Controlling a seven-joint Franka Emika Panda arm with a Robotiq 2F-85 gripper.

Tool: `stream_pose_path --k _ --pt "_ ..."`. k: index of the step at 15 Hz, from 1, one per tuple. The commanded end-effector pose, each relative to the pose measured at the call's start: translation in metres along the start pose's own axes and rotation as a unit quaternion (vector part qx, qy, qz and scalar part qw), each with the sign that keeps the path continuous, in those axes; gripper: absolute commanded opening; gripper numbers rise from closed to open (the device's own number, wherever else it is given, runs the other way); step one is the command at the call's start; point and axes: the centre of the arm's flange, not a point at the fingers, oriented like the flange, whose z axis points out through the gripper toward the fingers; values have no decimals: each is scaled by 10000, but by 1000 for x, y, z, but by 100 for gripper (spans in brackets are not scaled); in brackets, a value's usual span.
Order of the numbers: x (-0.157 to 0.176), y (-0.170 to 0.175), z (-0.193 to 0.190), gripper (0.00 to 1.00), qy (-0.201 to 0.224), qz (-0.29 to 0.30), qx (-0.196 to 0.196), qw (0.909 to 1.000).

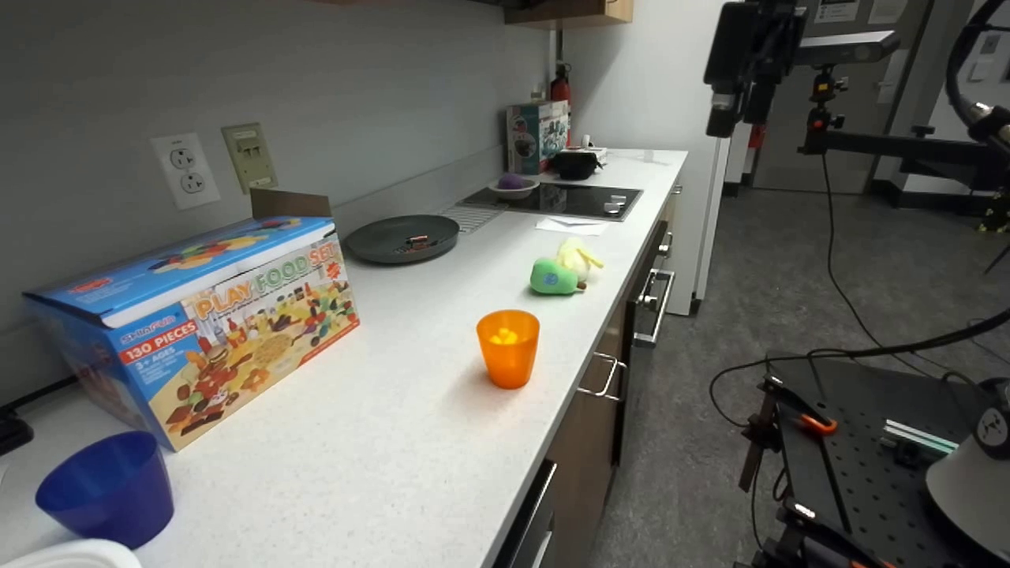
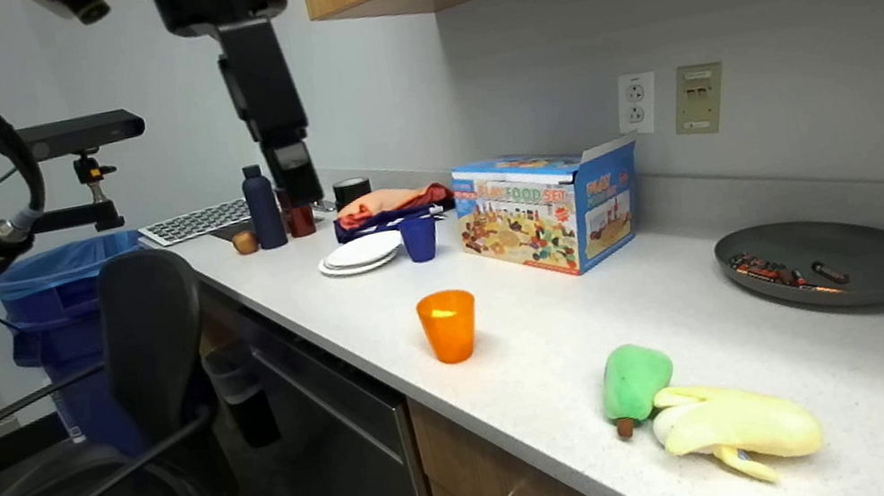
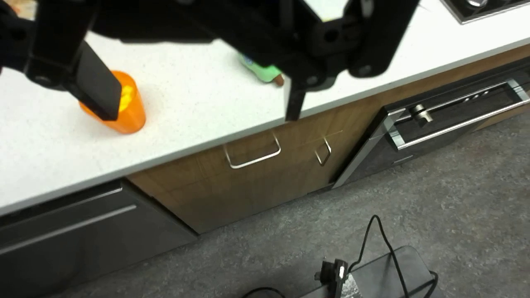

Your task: Put the banana plush toy on top of the orange cup

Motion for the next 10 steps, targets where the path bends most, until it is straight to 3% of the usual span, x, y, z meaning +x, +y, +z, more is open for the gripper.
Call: stream_pose_path --k 1,3,4,6,10 --pt "93 6 -3 100 8 586 73 9983" --pt "135 14 1 100 -17 638 130 9979" --pt "80 17 8 100 66 537 111 9985" --pt "95 18 18 100 -52 573 91 9983" --pt "87 16 12 100 22 539 104 9985"
